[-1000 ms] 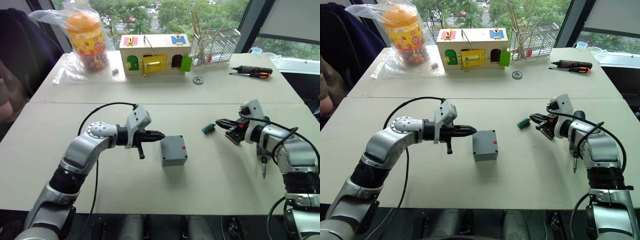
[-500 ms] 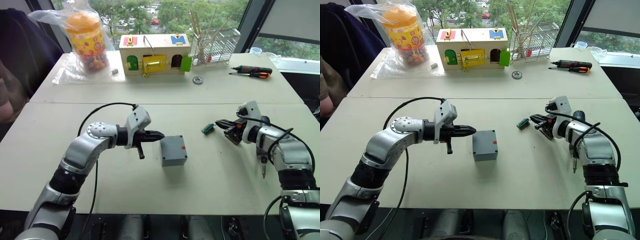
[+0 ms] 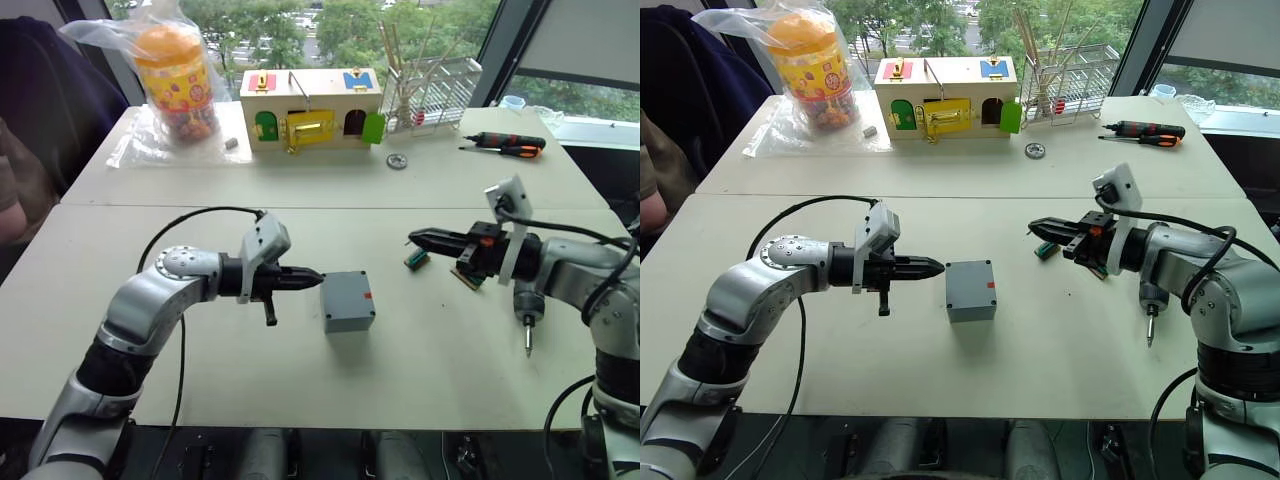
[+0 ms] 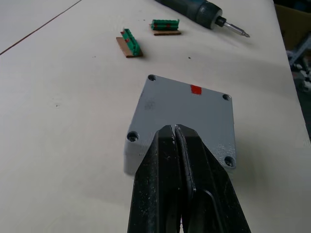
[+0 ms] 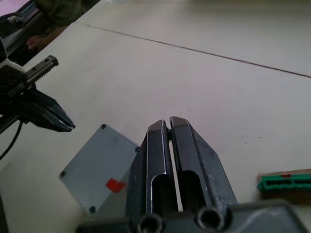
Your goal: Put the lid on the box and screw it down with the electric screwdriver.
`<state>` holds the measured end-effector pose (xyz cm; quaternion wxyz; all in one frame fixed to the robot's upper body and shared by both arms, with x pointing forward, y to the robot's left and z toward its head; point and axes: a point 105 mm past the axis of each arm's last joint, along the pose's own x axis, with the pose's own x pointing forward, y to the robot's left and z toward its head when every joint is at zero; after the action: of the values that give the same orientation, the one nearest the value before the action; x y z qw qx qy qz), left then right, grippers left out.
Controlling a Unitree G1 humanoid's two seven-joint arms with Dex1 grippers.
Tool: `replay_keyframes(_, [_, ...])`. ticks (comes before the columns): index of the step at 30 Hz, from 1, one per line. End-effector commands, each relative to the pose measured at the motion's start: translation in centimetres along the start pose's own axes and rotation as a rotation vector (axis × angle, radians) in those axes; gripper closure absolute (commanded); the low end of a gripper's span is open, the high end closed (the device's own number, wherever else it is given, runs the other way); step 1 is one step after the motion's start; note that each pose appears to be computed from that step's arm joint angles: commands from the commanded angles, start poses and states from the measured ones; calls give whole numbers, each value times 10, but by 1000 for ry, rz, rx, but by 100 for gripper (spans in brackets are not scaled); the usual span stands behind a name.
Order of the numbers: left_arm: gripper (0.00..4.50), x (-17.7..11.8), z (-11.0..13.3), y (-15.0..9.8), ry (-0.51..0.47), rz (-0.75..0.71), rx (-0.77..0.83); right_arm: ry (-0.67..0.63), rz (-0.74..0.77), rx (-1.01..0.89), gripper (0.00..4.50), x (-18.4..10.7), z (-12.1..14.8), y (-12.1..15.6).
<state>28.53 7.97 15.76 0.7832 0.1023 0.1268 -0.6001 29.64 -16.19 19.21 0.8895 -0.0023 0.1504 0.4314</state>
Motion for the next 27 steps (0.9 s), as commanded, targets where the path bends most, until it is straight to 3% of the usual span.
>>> replay_keyframes(1, [450, -6, 10, -8, -23, -22, 26, 27, 61, -8, 444, 7, -5, 16])
replay_keyframes(27, [450, -5, -1, -14, -11, 17, -12, 28, 133, -17, 444, 45, -9, 23])
